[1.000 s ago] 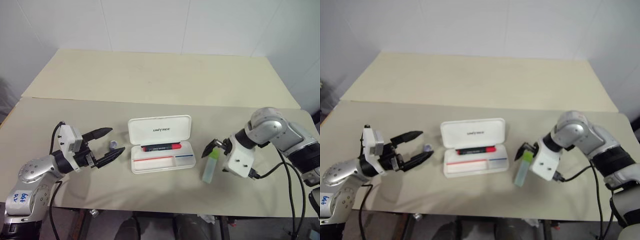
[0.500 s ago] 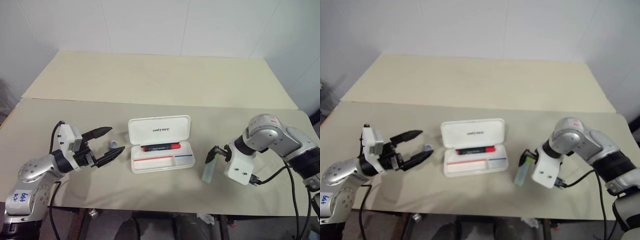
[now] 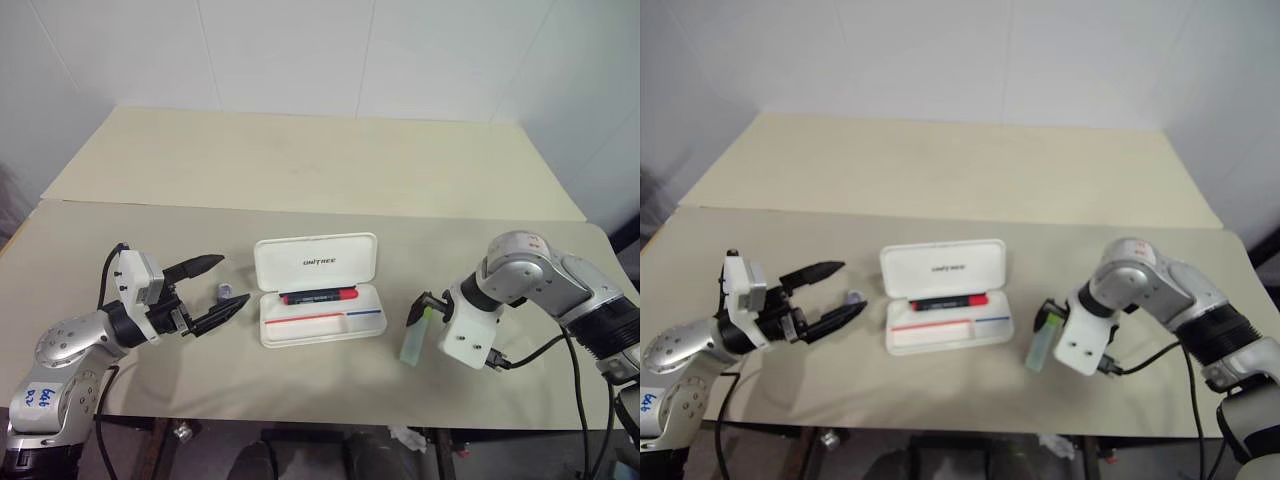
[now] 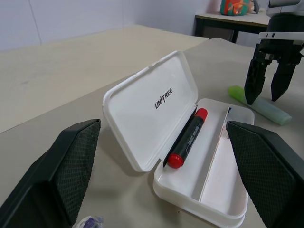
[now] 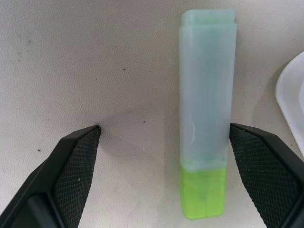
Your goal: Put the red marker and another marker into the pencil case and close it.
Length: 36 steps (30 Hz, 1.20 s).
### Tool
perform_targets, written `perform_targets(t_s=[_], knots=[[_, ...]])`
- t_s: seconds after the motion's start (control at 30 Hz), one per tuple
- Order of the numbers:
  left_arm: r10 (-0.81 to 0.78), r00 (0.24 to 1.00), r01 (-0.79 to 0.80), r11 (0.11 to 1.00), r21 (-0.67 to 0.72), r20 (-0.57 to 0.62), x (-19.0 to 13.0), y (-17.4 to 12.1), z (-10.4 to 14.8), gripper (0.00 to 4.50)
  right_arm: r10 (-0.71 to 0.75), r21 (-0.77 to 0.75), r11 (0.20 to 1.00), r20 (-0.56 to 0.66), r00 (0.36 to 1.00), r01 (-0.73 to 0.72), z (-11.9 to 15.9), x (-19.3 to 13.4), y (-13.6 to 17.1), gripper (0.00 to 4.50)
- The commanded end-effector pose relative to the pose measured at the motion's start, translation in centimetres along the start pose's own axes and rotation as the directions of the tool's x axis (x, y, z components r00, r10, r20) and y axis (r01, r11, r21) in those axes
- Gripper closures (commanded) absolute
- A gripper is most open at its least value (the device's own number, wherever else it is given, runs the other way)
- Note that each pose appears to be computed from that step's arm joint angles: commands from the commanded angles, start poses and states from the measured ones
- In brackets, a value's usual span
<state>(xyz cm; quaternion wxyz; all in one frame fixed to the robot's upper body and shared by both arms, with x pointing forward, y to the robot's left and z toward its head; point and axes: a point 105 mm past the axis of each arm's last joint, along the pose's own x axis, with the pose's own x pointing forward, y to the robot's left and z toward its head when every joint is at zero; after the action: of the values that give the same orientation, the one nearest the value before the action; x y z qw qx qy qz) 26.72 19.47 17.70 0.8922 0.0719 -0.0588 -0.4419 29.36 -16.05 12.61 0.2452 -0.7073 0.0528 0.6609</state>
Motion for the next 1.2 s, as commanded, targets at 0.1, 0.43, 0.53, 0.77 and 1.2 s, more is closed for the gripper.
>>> perform_targets(t_s=[0.1, 0.43, 0.53, 0.77, 1.2], knots=[[0.005, 1.000, -0.006, 0.999, 0.039, 0.026, -0.3, -0.1, 1.1, 0.00, -0.022, -0.017, 1.000, 0.027, 0.999, 0.022, 0.5, 1.0, -0.8, 0.03], [0.010, 1.000, -0.011, 0.999, 0.040, 0.026, -0.3, -0.1, 1.1, 0.00, -0.029, -0.032, 0.999, 0.034, 0.999, 0.030, 0.8, 1.5, -1.6, 0.03], [0.012, 1.000, -0.013, 0.999, 0.041, 0.028, -0.3, -0.2, 1.1, 0.00, -0.018, -0.039, 0.999, 0.036, 0.999, 0.019, 0.8, 1.6, -1.4, 0.44], [0.016, 0.999, -0.018, 0.999, 0.039, 0.028, -0.4, -0.2, 1.0, 0.00, -0.029, -0.040, 0.999, 0.023, 0.999, 0.029, 0.6, 1.4, -1.8, 2.53], [0.017, 0.999, -0.018, 0.999, 0.036, 0.036, -0.1, -0.2, 0.9, 0.00, -0.194, 0.163, 0.970, 0.078, 0.978, 0.180, 0.3, -1.1, -4.7, 3.41]])
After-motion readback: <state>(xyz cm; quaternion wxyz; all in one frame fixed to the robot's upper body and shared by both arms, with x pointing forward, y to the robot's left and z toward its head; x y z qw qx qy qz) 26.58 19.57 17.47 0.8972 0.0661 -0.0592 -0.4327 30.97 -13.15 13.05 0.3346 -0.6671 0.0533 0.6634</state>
